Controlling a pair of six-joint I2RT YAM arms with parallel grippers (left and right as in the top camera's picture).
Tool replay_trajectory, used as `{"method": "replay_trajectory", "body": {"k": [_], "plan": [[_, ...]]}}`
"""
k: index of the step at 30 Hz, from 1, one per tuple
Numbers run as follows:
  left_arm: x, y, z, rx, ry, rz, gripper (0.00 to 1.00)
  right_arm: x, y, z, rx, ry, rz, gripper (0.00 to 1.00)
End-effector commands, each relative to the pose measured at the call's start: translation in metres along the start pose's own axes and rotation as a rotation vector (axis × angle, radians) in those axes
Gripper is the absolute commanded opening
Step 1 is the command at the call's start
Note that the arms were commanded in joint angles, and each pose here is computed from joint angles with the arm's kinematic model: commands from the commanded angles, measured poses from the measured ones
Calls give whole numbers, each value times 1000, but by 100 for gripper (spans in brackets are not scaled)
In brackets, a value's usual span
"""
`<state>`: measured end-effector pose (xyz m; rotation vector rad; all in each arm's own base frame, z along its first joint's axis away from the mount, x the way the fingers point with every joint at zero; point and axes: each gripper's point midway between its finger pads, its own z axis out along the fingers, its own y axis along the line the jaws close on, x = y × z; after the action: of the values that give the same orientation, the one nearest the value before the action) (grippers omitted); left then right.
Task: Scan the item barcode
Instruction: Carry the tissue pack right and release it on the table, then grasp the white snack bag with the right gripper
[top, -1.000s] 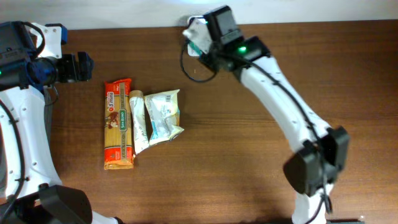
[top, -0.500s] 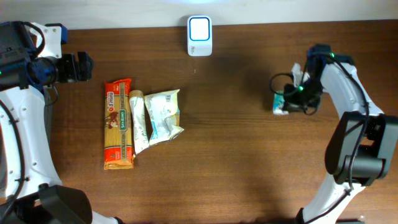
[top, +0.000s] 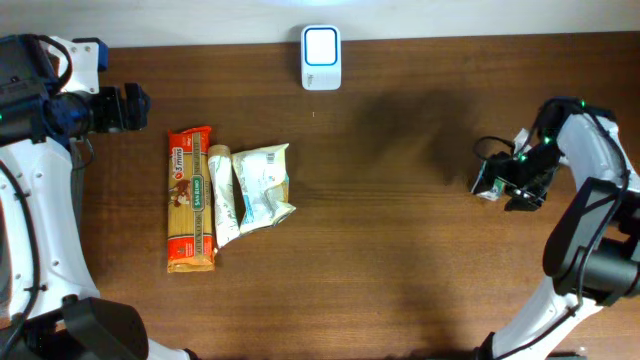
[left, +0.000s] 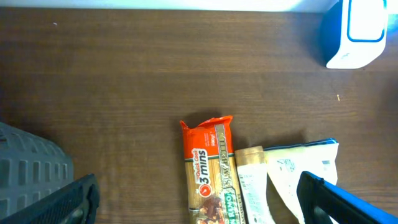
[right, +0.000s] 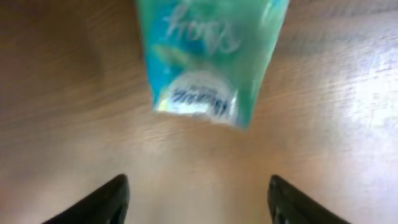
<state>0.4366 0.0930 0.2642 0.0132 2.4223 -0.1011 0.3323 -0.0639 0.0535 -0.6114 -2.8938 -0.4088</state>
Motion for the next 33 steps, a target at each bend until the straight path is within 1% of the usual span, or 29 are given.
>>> {"method": "replay_trajectory", "body": {"k": [1, 4, 5, 6, 7, 8, 9, 10, 12, 13, 14, 15, 18, 19, 22, 24, 30, 33], "plan": [[-5, 0, -11, -3, -27, 19, 99, -12, 62, -38, -56, -84, -154, 71], [-5, 0, -11, -3, -28, 19, 99, -7, 129, -44, -188, -113, -291, 71], [-5, 0, -11, -3, -28, 19, 99, 3, 173, -40, -300, -110, -382, 79], [-5, 0, -11, -3, -28, 19, 99, 12, 201, -36, -357, -103, -444, 84], [-5, 0, -11, -3, -28, 19, 99, 24, 226, -32, -405, -91, -506, 93], [-5, 0, -11, -3, -27, 19, 99, 40, 253, -27, -449, -77, -578, 100], [-5, 0, -11, -3, -28, 19, 99, 56, 279, -20, -465, -64, -625, 100], [-5, 0, -11, -3, -28, 19, 99, 78, 313, -10, -482, -62, -680, 93], [-5, 0, -11, -3, -27, 19, 99, 99, 344, 2, -482, -74, -739, 79], [-5, 0, -11, -3, -28, 19, 99, 115, 367, 19, -432, -106, -752, 65], [-5, 0, -11, -3, -28, 19, 99, 123, 376, 30, -404, -118, -744, 52], [-5, 0, -11, -3, -28, 19, 99, 137, 388, 41, -394, -118, -760, 44], [-5, 0, -11, -3, -27, 19, 99, 173, 423, 63, -425, -121, -812, 35], [-5, 0, -11, -3, -27, 19, 99, 178, 432, 76, -407, -151, -813, 32], [-5, 0, -11, -3, -28, 19, 99, 191, 442, 111, -366, -164, -834, 32], [-5, 0, -11, -3, -28, 19, 99, 197, 442, 125, -353, -148, -846, 32], [-5, 0, -11, -3, -28, 19, 99, 198, 435, 130, -318, -132, -837, 33], [-5, 0, -11, -3, -28, 19, 99, 182, 405, 137, -157, -166, -803, 33]]}}
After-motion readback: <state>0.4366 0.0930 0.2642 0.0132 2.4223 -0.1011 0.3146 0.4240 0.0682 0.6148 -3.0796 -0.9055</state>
